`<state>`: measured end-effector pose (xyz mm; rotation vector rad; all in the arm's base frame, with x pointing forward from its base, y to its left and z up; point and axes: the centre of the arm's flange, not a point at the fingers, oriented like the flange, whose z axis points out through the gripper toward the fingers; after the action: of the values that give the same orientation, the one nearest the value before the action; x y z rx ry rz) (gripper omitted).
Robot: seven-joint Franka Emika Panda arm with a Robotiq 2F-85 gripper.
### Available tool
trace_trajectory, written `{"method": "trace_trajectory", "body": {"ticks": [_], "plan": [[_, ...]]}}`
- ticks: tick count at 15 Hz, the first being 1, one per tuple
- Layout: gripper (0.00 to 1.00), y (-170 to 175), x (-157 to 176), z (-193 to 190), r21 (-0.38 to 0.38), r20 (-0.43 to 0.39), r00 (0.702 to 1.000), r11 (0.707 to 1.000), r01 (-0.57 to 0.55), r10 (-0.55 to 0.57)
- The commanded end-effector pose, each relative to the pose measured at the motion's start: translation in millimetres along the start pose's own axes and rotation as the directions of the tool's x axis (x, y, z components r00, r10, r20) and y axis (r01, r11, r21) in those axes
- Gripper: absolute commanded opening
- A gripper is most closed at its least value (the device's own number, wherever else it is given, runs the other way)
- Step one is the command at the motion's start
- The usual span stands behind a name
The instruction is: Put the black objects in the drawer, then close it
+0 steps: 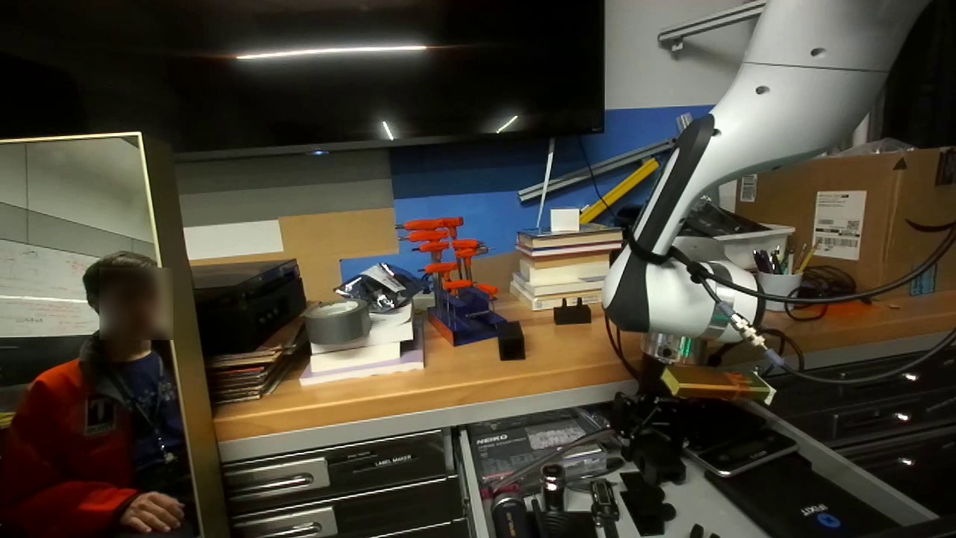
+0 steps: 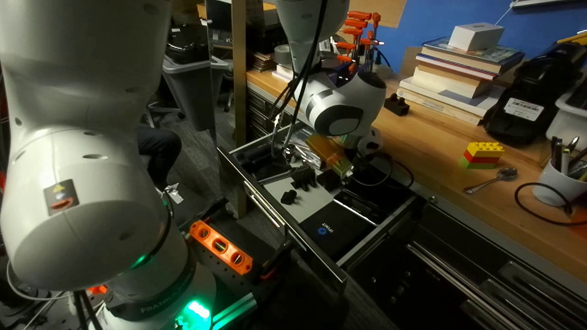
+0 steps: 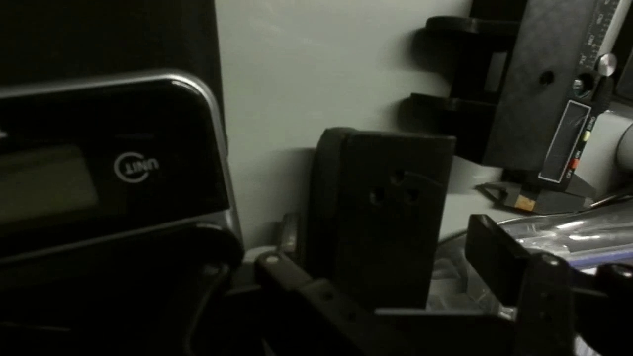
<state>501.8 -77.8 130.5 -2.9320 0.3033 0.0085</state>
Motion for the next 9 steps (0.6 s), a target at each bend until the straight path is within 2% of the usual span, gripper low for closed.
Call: {"method": "trace_trajectory", "body": {"ticks": [1, 9], "plan": [[1.0, -20, 8, -37, 0.009, -0.028, 1.0, 1.0, 0.008, -0.007], [1.0, -82, 40, -147, -0.004, -0.099, 0.995, 1.0, 0.027, -0.028]]}}
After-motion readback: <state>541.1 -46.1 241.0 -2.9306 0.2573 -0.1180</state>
